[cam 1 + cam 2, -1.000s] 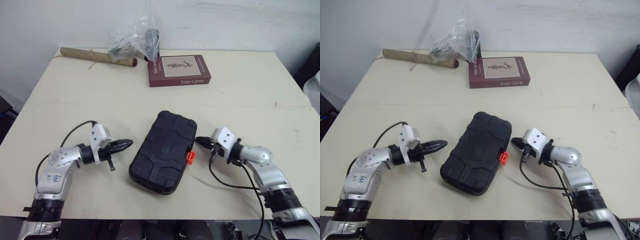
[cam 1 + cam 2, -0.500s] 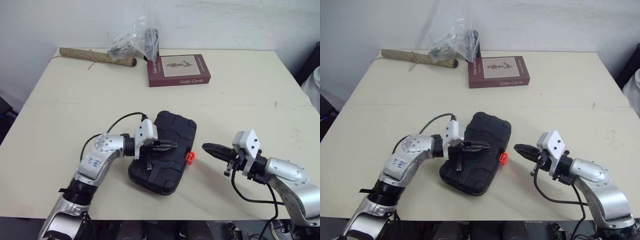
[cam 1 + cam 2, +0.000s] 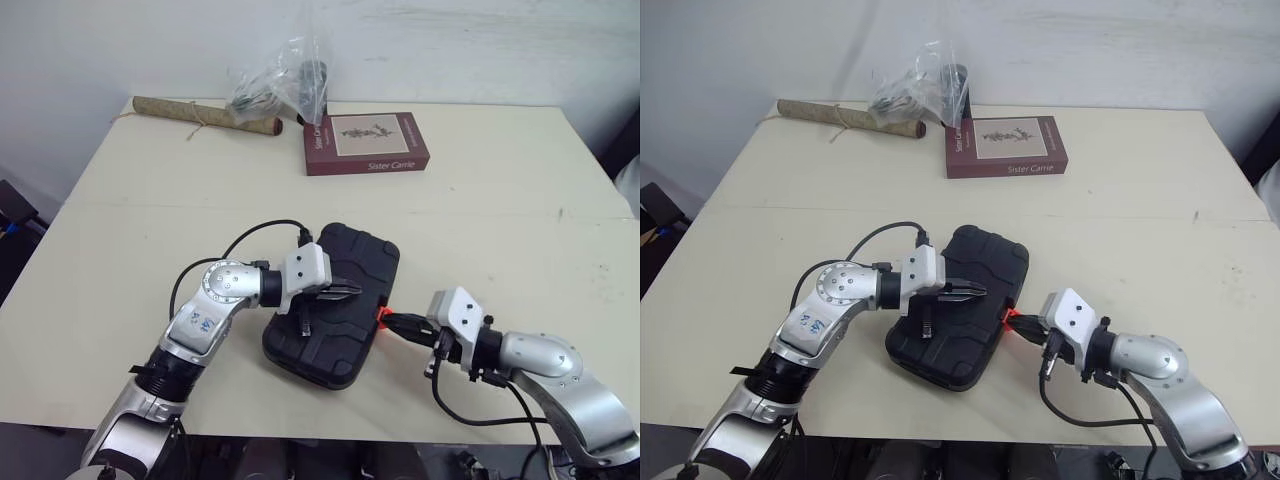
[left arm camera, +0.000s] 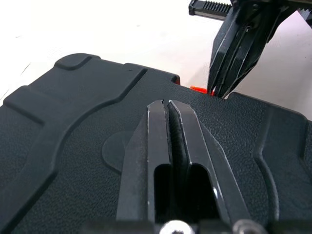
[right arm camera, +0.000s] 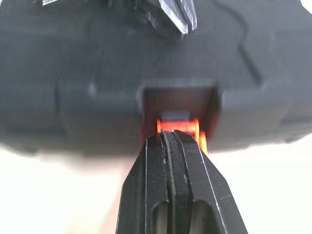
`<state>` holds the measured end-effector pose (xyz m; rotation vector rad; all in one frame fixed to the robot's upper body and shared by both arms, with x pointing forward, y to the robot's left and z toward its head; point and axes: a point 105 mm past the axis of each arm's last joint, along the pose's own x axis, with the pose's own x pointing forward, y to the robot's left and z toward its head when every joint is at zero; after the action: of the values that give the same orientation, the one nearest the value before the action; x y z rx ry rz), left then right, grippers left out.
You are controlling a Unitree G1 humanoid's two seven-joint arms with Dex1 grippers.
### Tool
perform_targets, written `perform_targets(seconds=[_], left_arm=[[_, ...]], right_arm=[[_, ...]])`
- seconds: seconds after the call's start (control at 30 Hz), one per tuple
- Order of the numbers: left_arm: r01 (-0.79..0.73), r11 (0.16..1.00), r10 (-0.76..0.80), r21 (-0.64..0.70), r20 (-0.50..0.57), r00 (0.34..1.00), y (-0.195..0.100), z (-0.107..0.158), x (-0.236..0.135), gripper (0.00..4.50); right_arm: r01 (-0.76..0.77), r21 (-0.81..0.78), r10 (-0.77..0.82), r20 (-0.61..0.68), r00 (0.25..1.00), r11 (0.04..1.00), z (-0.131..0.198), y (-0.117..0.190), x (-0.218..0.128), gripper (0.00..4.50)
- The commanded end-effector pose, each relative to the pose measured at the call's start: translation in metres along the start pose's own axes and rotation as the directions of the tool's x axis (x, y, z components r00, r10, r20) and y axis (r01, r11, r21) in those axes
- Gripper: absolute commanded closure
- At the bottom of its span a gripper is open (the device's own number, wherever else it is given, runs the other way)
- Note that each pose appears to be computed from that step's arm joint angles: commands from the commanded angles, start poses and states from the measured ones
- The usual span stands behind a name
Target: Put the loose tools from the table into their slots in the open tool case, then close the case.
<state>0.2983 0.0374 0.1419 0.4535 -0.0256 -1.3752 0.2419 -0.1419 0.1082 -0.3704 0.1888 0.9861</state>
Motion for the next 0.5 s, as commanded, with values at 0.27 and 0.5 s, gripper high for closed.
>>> perform_targets(seconds=[0.27,0.5], left_arm=[[-0.021,0.996,0.008,-0.09,-0.148,0.989,-0.002,-0.038,-0.007,4.4],[-0.008,0.994,-0.017,-0.113,-0.217,0.976,-0.004,-0.05,-0.007,4.4]], right_arm=[[-0.002,0.126,0.01,-0.061,0.998,0.992,-0.029,0.005,0.008,4.5],[-0.01,0.122,0.005,0.038,0.999,0.993,-0.019,0.0,0.043,4.5]])
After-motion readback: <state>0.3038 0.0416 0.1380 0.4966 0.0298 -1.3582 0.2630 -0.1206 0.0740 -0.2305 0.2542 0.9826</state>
